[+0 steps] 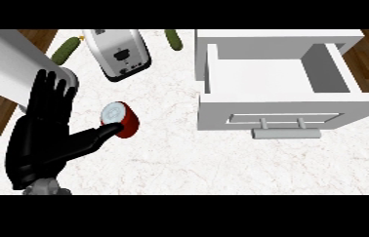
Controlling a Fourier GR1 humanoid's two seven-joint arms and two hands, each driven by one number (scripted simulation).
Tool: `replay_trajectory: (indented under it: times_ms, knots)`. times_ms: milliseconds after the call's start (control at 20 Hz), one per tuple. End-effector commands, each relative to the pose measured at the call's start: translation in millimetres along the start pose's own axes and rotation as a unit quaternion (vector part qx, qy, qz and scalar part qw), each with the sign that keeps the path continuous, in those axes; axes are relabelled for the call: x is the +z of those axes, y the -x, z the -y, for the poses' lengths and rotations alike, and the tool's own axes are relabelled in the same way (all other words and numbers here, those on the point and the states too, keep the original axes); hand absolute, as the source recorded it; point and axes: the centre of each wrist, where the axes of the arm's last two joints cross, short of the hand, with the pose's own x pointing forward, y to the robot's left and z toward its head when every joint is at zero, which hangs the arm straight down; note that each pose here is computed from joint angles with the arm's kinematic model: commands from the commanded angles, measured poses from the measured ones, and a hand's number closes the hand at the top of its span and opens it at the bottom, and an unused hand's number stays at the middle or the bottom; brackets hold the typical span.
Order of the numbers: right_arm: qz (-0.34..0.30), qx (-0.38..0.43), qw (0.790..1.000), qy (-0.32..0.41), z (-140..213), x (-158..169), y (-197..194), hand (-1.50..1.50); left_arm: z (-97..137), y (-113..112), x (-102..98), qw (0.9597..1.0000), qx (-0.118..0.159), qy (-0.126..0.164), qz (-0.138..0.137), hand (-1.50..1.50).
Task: Pick up the can, place it into the drawer and close the drawer
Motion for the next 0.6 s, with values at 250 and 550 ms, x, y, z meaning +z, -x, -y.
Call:
replay_trajectory:
  times_ms: [250,550]
  knots:
    - [-0.008,0.001,1.000,0.000,25.8,1.4,-1.6,-1.50,11.1,56.4,-27.7,0.9995,-0.017,-0.007,-0.027,-1.50]
    - [-0.007,-0.005,1.000,0.001,17.0,-2.3,-8.6,-1.50,-9.8,94.7,-32.4,0.9994,-0.015,-0.024,-0.018,-1.50]
